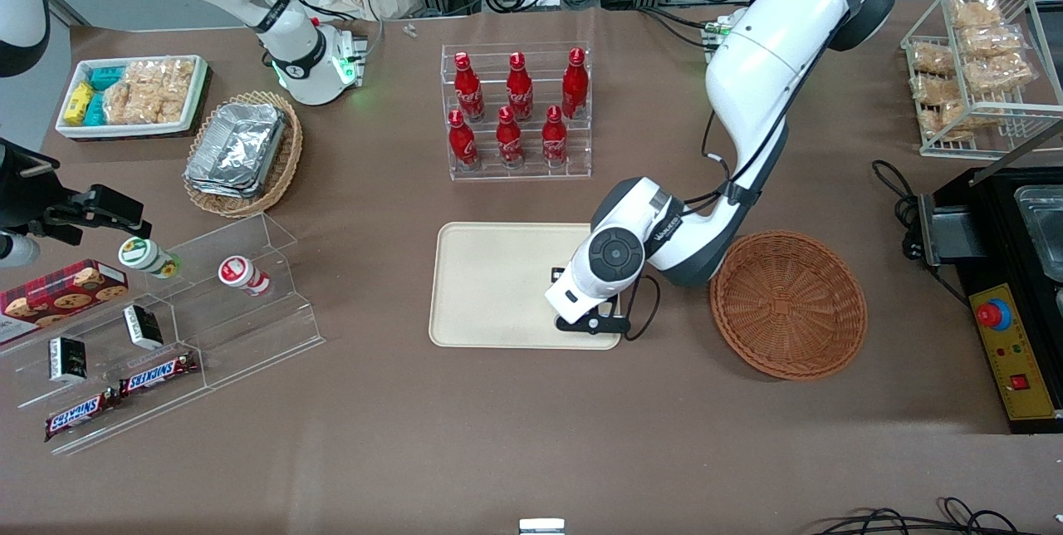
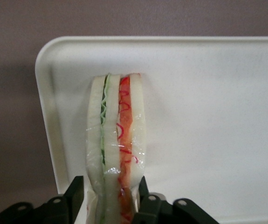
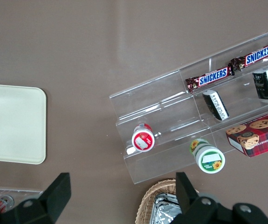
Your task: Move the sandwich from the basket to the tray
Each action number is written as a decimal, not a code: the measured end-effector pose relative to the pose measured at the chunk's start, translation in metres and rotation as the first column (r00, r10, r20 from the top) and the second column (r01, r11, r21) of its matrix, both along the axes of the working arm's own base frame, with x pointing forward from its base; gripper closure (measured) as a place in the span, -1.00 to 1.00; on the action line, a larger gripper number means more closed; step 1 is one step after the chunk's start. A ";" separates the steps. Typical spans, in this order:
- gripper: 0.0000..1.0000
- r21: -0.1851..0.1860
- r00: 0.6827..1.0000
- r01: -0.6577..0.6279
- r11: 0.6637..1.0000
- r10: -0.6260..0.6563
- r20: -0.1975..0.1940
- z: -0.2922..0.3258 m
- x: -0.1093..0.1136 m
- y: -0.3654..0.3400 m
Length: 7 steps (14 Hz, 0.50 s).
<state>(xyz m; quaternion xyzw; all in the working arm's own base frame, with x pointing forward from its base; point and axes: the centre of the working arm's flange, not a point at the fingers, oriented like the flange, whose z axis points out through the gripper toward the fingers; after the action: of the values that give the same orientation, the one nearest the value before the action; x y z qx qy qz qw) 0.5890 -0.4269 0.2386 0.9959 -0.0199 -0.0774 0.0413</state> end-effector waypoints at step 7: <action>-1.00 0.020 0.993 -0.067 0.998 0.064 0.098 0.132 0.027 0.056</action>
<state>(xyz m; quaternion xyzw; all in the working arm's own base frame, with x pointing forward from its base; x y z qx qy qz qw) 0.6161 -0.3713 0.3702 0.9991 0.0118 -0.0275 0.0311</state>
